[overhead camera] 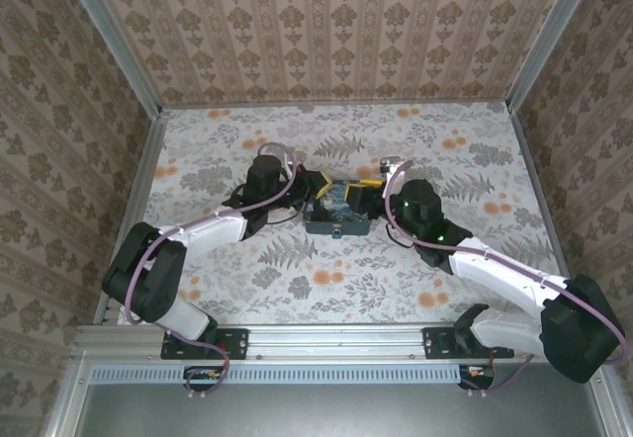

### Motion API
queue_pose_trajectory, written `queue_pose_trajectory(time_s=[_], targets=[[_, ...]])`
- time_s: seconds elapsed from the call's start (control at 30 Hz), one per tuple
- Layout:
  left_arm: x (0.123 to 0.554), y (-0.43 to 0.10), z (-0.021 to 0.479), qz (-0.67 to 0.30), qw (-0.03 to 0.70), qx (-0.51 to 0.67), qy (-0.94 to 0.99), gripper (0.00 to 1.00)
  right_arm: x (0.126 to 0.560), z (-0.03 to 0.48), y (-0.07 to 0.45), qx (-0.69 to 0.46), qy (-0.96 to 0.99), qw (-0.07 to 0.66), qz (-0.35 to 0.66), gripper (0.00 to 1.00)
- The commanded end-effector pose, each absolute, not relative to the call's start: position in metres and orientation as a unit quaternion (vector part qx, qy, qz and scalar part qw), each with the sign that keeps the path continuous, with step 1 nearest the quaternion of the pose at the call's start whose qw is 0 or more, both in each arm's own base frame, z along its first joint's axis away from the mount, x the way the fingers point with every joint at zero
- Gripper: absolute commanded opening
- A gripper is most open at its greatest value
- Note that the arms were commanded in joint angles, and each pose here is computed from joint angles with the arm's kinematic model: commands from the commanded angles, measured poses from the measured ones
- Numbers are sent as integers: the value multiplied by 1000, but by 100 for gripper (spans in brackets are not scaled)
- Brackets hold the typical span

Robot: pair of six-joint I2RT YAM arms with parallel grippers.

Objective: Unlock a padlock with a key

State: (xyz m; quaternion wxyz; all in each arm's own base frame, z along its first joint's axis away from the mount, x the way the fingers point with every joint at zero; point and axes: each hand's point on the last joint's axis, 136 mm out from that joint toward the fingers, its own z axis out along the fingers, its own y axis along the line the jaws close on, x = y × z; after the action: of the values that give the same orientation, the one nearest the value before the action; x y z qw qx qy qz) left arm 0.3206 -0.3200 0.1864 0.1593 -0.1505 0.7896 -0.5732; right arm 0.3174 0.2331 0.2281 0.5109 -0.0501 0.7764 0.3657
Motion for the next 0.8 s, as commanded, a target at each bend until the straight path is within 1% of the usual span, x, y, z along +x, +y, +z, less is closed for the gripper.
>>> queue_pose_trajectory(time_s=[0.0, 0.17, 0.33, 0.5, 0.77], targets=[[332, -328, 228, -601, 239, -55, 761, 0, 314, 239, 240, 15, 753, 465, 466, 53], [339, -329, 256, -613, 315, 12, 724, 0, 330, 245, 241, 93, 720, 420, 544, 54], [347, -331, 268, -633, 354, 28, 688, 0, 347, 248, 242, 162, 672, 382, 613, 56], [356, -334, 269, -663, 364, 15, 654, 0, 358, 241, 245, 208, 642, 349, 650, 61], [362, -340, 266, -681, 363, 6, 637, 0, 362, 230, 248, 231, 640, 325, 657, 63]])
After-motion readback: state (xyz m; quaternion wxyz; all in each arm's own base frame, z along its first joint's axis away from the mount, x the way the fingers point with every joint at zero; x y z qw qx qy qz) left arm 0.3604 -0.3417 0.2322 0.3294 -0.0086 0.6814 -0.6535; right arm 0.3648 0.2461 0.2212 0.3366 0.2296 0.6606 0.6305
